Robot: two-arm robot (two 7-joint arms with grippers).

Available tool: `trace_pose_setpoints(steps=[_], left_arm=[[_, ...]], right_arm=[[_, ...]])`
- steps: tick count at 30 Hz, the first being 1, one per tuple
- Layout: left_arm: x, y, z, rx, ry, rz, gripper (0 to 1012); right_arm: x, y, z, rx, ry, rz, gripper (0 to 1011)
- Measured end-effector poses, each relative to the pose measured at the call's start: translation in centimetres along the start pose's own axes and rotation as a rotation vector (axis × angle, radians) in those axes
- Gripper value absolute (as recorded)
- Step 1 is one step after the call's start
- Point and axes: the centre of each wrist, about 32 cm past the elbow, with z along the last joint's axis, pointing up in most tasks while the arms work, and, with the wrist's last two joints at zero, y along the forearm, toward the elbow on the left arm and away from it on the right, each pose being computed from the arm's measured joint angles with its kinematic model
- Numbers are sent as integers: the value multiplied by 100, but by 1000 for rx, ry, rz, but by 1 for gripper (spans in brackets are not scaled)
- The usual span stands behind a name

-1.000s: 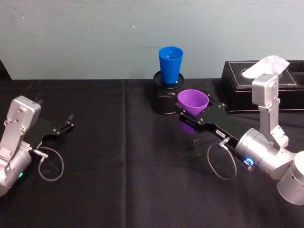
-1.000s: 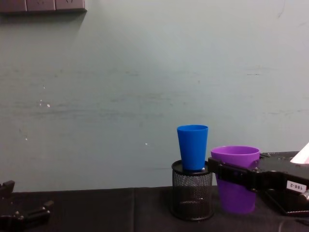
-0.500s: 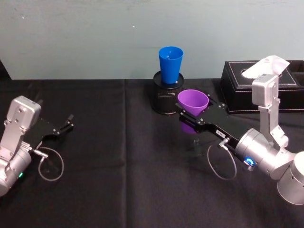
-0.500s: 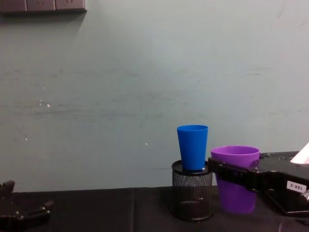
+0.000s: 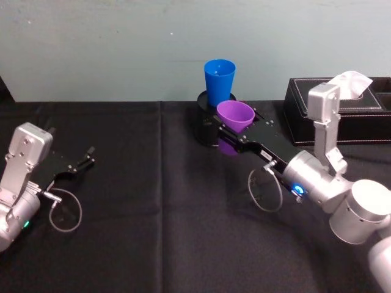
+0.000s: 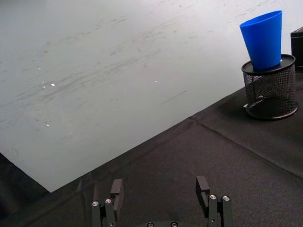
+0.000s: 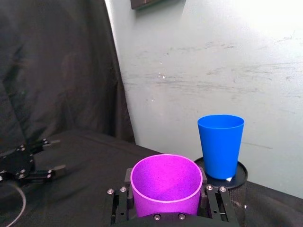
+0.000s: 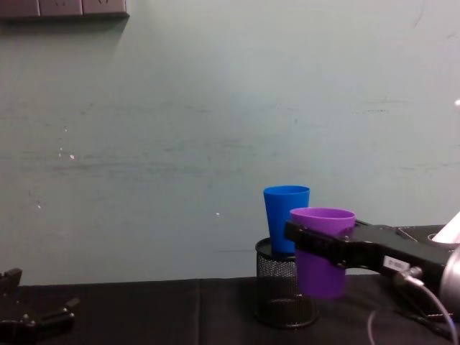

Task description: Pick up one cup with a gripper and tap it against the other cup.

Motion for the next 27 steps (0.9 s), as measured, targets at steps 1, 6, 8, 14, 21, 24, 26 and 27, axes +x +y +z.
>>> trace_pose_setpoints(steps=[1,6,8,14,21,24,26,27], left_arm=[[0,0,0,0,0,0,1000],[0,0,0,0,0,0,1000],[0,0,0,0,0,0,1000],[0,0,0,0,0,0,1000],[0,0,0,0,0,0,1000],[0,0,0,0,0,0,1000],[0,0,0,0,0,0,1000],[0,0,0,0,0,0,1000]], right_arm=[[5,31,-5,0,0,-2,743],[34,212,-22,-6,3,-20,743],[44,263,-14,-7,2,-26,743],[98,423,31,-19,-8,-55,743],[131,542,70,-40,-18,-95,743],[129,579,66,-48,-16,-115,743],[124,601,69,-49,-15,-125,743],[122,608,70,-49,-15,-129,743]])
